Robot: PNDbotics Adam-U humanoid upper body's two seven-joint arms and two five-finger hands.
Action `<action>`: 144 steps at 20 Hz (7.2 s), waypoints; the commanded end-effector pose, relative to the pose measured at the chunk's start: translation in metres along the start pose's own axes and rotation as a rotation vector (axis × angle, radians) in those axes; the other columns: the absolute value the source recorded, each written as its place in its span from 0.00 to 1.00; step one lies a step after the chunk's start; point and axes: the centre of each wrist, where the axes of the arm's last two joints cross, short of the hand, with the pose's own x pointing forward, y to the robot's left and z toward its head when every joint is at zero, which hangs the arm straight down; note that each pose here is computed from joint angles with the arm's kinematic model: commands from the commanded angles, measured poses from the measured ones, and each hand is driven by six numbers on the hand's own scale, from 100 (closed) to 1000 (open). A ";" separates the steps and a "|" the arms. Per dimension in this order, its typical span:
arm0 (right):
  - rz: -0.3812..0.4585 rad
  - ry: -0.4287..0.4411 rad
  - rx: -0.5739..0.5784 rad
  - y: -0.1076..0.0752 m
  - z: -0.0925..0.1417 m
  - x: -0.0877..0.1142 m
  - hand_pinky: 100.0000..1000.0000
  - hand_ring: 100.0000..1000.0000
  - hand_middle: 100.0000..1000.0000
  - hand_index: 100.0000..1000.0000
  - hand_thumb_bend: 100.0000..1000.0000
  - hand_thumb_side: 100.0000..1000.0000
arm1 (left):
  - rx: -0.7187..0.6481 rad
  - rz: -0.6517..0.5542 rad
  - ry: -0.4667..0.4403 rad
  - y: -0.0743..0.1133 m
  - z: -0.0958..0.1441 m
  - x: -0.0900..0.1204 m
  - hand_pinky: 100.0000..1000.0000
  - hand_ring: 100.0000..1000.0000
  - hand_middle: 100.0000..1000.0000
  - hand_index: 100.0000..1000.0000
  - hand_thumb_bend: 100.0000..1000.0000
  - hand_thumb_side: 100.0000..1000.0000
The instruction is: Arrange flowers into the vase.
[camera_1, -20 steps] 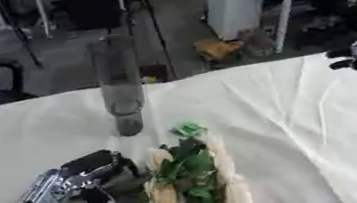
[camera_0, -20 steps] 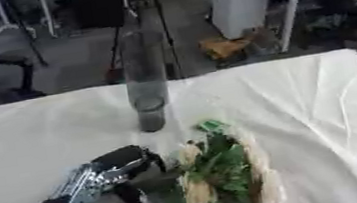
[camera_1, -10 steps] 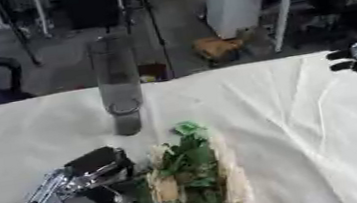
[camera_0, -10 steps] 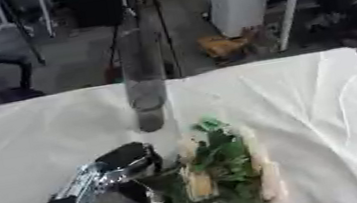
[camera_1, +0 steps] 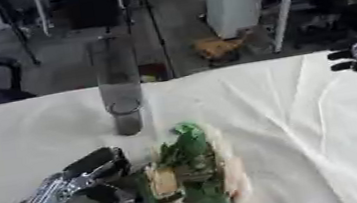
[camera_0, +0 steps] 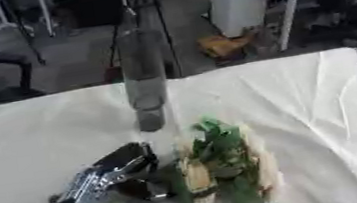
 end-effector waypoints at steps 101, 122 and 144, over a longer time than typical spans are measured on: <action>0.022 -0.024 -0.017 -0.009 -0.005 0.009 0.64 0.71 0.67 0.67 0.00 0.88 | 0.097 -0.167 0.000 0.014 0.000 0.010 0.00 0.00 0.00 0.37 0.46 0.33; 0.024 -0.022 -0.020 -0.010 -0.004 0.009 0.64 0.71 0.67 0.67 0.00 0.88 | 0.308 -0.232 -0.038 0.049 0.007 0.019 0.00 0.00 0.00 0.21 0.30 0.49; 0.024 -0.018 -0.027 -0.011 -0.003 0.008 0.64 0.71 0.67 0.68 0.00 0.88 | 0.807 0.183 -0.227 0.156 0.056 0.064 0.00 0.00 0.00 0.00 0.97 0.42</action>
